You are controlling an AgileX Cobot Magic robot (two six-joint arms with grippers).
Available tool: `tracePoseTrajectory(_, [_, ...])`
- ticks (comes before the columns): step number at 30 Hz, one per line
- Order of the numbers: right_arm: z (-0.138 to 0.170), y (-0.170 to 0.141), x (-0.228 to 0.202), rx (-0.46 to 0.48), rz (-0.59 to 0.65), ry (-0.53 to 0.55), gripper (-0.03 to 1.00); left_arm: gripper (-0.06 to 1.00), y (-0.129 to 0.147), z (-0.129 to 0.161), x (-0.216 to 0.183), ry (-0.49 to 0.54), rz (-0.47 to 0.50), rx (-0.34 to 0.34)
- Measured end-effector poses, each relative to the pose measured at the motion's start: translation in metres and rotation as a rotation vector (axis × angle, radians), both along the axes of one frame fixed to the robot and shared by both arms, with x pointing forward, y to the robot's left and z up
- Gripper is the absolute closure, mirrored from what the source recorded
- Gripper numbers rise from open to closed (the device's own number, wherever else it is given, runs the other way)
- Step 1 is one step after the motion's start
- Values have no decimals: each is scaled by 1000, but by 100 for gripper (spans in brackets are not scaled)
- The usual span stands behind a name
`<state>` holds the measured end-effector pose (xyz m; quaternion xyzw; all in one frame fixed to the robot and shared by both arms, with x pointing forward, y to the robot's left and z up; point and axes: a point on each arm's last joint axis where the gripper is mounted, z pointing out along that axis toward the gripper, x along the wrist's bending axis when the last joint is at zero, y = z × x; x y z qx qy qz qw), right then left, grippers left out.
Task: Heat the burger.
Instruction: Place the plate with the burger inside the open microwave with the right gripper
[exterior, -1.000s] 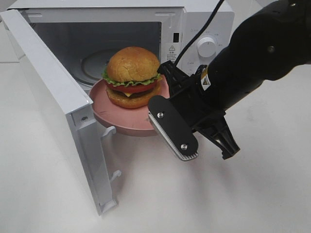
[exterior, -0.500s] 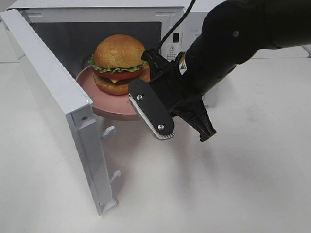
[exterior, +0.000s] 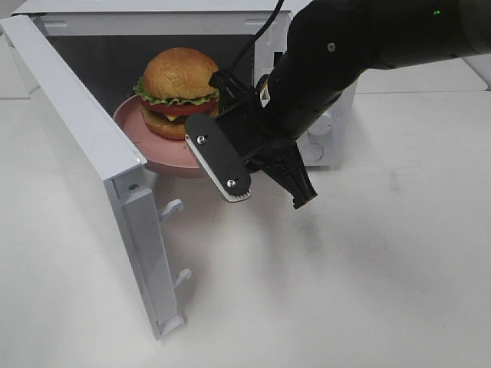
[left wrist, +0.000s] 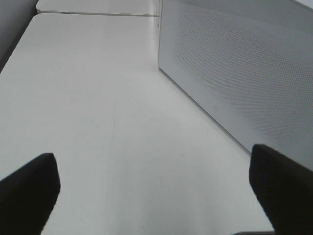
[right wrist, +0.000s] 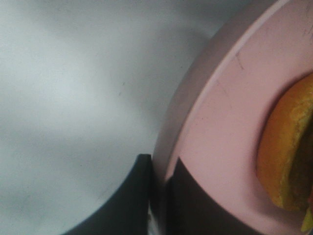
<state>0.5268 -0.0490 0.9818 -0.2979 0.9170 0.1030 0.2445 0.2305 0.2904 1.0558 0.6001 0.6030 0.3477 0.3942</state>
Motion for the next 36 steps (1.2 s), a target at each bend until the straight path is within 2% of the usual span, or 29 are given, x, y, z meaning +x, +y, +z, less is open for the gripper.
tracePoseTrajectory(12, [-10,18,21,-5,-10,15,89,-3,0,0,0,0,0,0])
tracePoseTrajectory(22, [-10,34,43,17,-52,-8,89,-3,0,0,0,0,0,0])
tracePoseTrajectory(36, [-17,52,69,-5,-72,-41,89,-3,0,0,0,0,0,0])
